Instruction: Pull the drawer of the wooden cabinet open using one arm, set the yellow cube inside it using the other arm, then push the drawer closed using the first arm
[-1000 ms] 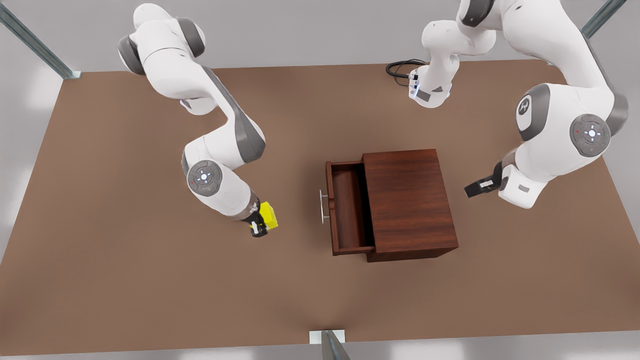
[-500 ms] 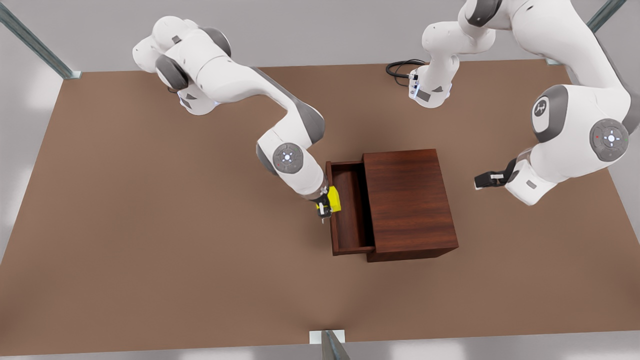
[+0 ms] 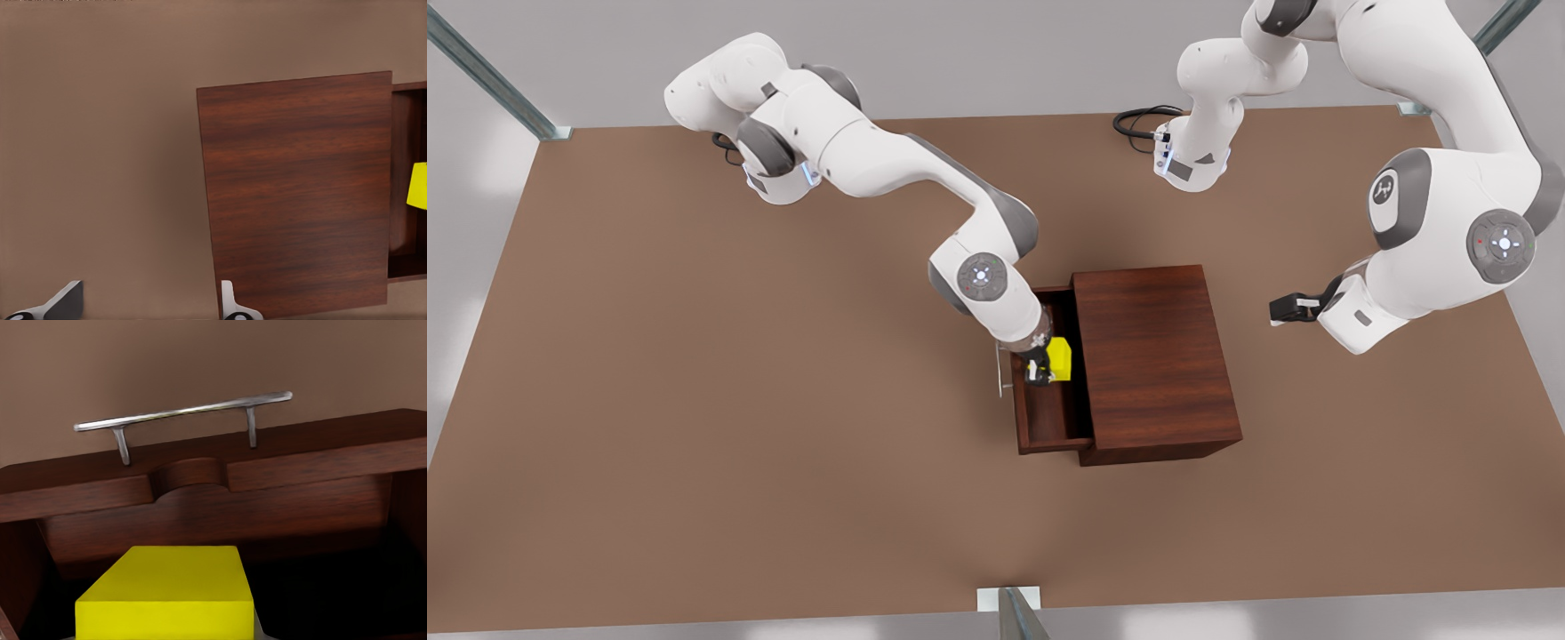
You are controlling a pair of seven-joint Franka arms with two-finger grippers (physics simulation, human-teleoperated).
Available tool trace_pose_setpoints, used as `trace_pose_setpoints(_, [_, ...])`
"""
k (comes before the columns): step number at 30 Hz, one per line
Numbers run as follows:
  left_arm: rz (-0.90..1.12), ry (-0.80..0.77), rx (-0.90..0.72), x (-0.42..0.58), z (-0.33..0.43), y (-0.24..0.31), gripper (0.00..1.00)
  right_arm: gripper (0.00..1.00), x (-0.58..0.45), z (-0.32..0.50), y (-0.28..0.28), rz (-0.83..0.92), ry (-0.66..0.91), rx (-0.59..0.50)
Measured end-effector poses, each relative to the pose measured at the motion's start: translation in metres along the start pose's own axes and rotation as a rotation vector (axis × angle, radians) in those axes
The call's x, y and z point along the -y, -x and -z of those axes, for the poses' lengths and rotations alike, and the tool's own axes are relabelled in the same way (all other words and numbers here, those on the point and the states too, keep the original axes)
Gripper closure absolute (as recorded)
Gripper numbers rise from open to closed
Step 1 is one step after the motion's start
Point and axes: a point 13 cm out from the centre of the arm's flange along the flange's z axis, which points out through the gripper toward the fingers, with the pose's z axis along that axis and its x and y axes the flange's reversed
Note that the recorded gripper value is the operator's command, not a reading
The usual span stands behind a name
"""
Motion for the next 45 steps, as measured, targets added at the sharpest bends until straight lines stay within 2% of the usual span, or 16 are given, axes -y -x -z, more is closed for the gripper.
trace_pose_setpoints(1, [-0.005, 0.0, 0.002, 0.0, 0.0, 0.0, 0.0, 0.33, 0.0, -0.001, -0.001, -0.01, 0.003, -0.003])
trace_pose_setpoints(2, [-0.01, 0.001, 0.003, 0.0, 0.0, 0.001, 0.0, 0.0, 0.0, -0.002, -0.002, -0.02, 0.004, -0.005])
trace_pose_setpoints(8, [-0.035, 0.002, 0.007, 0.002, 0.0, 0.002, 0.0, 0.0, -0.009, 0.012, -0.002, -0.068, 0.027, -0.011])
trace_pose_setpoints(10, [-0.042, 0.003, 0.008, 0.003, 0.0, 0.002, 0.0, 0.0, -0.053, 0.079, 0.024, -0.125, 0.058, -0.024])
trace_pose_setpoints(12, [-0.049, 0.004, 0.009, 0.004, 0.001, 0.002, 0.0, 0.0, -0.117, 0.176, 0.098, -0.22, 0.062, -0.048])
trace_pose_setpoints(13, [-0.049, 0.004, 0.012, 0.004, 0.003, 0.001, 0.23, 0.0, -0.139, 0.218, 0.149, -0.249, 0.053, -0.043])
trace_pose_setpoints(14, [-0.046, 0.004, 0.016, 0.005, 0.006, 0.0, 0.94, 0.0, -0.153, 0.253, 0.206, -0.258, 0.05, -0.016])
trace_pose_setpoints(15, [-0.047, 0.003, 0.02, 0.014, 0.008, -0.001, 1.0, 0.0, -0.163, 0.282, 0.266, -0.252, 0.064, 0.045])
trace_pose_setpoints(18, [-0.079, -0.006, 0.031, 0.089, 0.017, -0.011, 1.0, 0.0, -0.183, 0.307, 0.426, -0.177, 0.045, 0.379])
trace_pose_setpoints(20, [-0.085, -0.025, 0.035, 0.157, 0.021, -0.023, 1.0, 0.0, -0.175, 0.323, 0.482, -0.087, -0.038, 0.483])
trace_pose_setpoints(24, [0.053, -0.037, 0.035, 0.261, -0.002, -0.038, 1.0, 0.0, -0.124, 0.328, 0.531, 0.148, -0.212, 0.451])
trace_pose_setpoints(28, [0.231, -0.013, 0.036, 0.359, -0.057, -0.057, 1.0, 0.0, -0.111, 0.332, 0.537, 0.418, -0.274, 0.387])
trace_pose_setpoints(36, [0.764, -0.095, 0.217, 0.433, -0.102, -0.021, 1.0, 0.0, -0.119, 0.34, 0.53, 0.858, -0.322, 0.321])
trace_pose_setpoints(41, [0.964, -0.196, 0.266, 0.493, -0.134, -0.024, 1.0, 0.0, -0.119, 0.338, 0.528, 1.05, -0.355, 0.293])
trace_pose_setpoints(45, [1.154, -0.264, 0.283, 0.494, -0.154, 0.003, 1.0, 0.0, -0.12, 0.338, 0.527, 1.168, -0.375, 0.273])
